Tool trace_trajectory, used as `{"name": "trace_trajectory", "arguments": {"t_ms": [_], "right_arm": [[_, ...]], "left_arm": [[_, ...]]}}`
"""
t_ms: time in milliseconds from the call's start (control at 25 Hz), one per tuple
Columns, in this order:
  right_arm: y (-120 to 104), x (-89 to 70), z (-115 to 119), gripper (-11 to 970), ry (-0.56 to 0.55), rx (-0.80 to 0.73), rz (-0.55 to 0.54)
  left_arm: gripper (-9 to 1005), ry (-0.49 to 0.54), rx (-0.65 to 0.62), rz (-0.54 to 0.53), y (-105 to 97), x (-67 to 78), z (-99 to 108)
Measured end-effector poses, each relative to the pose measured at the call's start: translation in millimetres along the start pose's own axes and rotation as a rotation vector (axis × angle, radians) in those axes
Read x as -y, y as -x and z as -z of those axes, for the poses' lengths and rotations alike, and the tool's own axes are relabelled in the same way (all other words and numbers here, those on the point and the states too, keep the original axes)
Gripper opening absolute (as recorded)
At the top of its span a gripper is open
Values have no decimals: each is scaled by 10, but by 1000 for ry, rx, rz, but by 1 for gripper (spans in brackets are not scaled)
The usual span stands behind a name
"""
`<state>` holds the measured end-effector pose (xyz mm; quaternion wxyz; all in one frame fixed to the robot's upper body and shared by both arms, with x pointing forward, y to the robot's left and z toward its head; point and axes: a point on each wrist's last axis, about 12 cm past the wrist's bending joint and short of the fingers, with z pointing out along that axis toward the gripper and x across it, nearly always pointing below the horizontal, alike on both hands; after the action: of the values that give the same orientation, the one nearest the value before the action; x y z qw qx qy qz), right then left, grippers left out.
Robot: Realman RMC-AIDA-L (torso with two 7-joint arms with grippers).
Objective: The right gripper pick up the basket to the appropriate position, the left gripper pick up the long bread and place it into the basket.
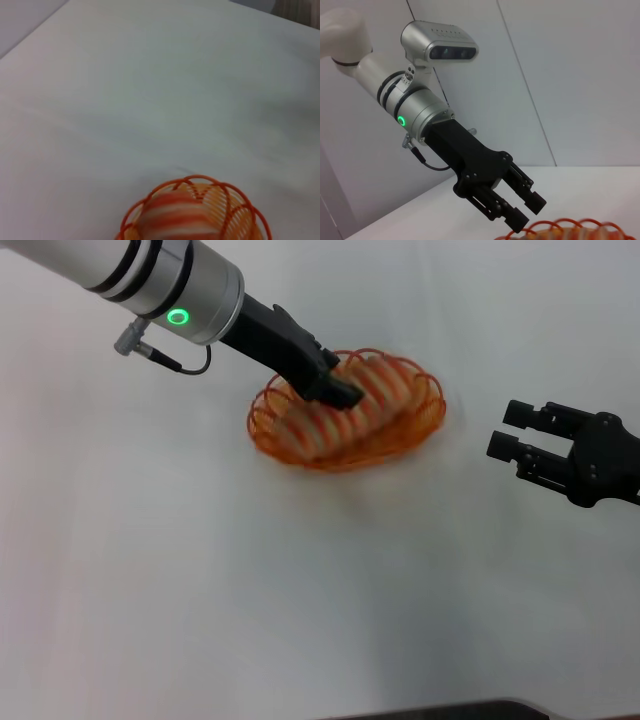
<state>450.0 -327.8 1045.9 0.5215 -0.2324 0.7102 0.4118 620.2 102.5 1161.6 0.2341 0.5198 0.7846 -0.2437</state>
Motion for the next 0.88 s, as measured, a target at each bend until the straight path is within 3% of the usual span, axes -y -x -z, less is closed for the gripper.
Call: {"name": "trace_trajectory", "arguments": {"t_ms": [200,400,440,520,680,720,880], "right_arm": [[11,4,-12,583,1,4,3],[26,12,-30,583,6,5,5],[30,14,-31,583,6,5,6],[32,15,-34,583,7,5,7],[48,31,-54,583,6,4,12],[53,35,-62,583,6,4,14],[78,60,-104,583,5,1,22]], "left_arm": [[582,-2,41,38,-44,-32,55],[711,-20,279,123,-271,-115,268],[737,-34,364,157,-458,-135,339],[732,-39,400,181,-557,-145,375],[725,-23,552,311,-1188,-151,543],[725,-9,597,348,-1410,-129,597],[726,6,706,376,-1955,26,724]]}}
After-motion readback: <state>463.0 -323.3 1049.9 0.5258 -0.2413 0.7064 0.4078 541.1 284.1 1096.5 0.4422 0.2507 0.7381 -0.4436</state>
